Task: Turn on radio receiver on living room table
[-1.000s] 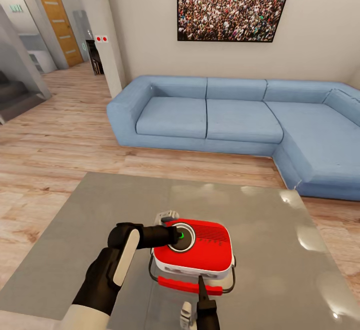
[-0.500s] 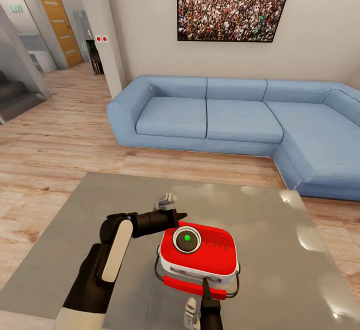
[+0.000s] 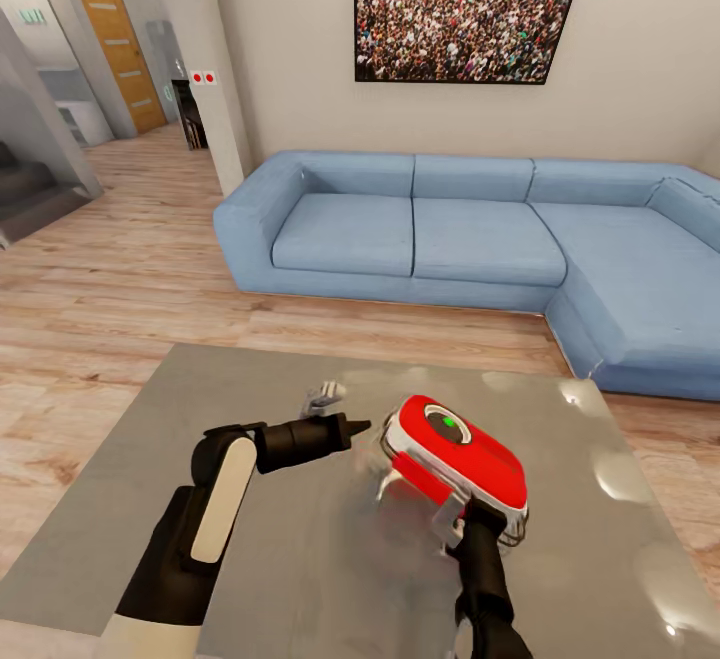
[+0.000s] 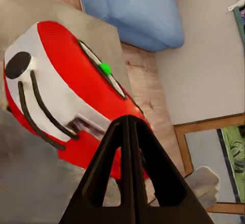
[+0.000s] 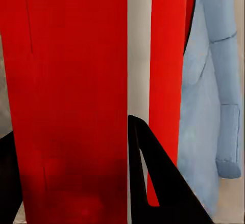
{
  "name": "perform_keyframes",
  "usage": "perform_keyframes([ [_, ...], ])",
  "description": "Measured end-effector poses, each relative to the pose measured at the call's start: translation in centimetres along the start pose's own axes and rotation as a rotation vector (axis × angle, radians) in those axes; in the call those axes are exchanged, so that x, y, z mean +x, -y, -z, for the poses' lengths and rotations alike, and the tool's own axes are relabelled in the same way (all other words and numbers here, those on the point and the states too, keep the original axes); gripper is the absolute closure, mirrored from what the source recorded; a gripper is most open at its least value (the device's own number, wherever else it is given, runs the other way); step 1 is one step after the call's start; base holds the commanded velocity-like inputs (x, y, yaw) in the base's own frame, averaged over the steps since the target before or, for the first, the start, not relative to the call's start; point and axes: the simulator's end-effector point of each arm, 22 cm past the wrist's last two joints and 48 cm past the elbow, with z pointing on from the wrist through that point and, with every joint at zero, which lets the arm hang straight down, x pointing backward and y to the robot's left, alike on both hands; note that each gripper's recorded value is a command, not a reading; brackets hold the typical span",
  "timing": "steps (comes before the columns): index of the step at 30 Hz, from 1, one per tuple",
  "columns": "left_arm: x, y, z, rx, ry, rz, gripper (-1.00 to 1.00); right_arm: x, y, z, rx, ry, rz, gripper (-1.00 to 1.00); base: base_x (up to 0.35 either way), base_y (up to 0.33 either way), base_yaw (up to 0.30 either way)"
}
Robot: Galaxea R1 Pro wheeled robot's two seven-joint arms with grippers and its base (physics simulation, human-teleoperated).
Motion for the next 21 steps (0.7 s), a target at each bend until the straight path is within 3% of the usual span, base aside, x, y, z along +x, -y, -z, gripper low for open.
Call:
perform_keyframes([
  [1, 0.0, -0.1, 0.0, -0.001, -0.001, 0.000, 1.00, 1.4, 2.4, -1.0, 0.038, -0.040, -0.006, 1.00, 0.000, 0.000, 0.000],
  [3, 0.1, -0.3, 0.1, -0.006, -0.002, 0.002, 1.00, 3.4, 5.6, -3.4, -0.006, -0.097, -0.104, 1.00, 0.000, 0.000, 0.000],
  [4, 0.1, -0.5, 0.1, -0.009, -0.002, 0.002, 1.00, 3.7, 7.2, -5.4, -0.075, -0.115, -0.190, 1.00, 0.000, 0.000, 0.000],
  [6, 0.1, -0.6, 0.1, -0.011, -0.003, 0.004, 1.00, 3.9, 12.3, -7.7, -0.033, -0.128, -0.232, 1.00, 0.000, 0.000, 0.000],
  [7, 0.2, -0.7, 0.0, -0.013, -0.005, 0.007, 1.00, 4.4, 14.4, -9.2, -0.084, -0.147, -0.319, 1.00, 0.000, 0.000, 0.000],
  [8, 0.3, -0.8, 0.0, -0.014, -0.007, 0.009, 1.00, 4.8, 16.0, -10.0, -0.117, -0.163, -0.373, 1.00, 0.000, 0.000, 0.000],
  [9, 0.5, -1.1, -0.1, -0.020, -0.011, 0.015, 1.00, 5.1, 17.6, -10.7, -0.203, -0.192, -0.482, 1.00, 0.000, 0.000, 0.000],
  [10, 0.6, -1.2, -0.1, -0.020, -0.012, 0.016, 1.00, 5.1, 18.7, -10.9, -0.216, -0.193, -0.510, 1.00, 0.000, 0.000, 0.000],
  [12, 1.1, -1.8, -0.4, -0.032, -0.026, 0.028, 1.00, 3.9, 20.8, -10.8, -0.353, -0.189, -0.670, 1.00, 0.000, 0.000, 0.000],
  [14, 1.7, -2.5, -0.7, -0.043, -0.041, 0.039, 1.00, 2.0, 22.0, -10.7, -0.414, -0.127, -0.726, 1.00, 0.000, 0.000, 0.000],
  [17, 2.5, -3.2, -1.0, -0.057, -0.060, 0.054, 1.00, 1.3, 23.0, -10.6, -0.432, -0.101, -0.738, 1.00, 0.000, 0.000, 0.000],
  [21, 3.2, -3.9, -1.2, -0.070, -0.076, 0.064, 1.00, 0.3, 22.0, -10.3, -0.500, -0.082, -0.757, 1.00, 0.000, 0.000, 0.000],
])
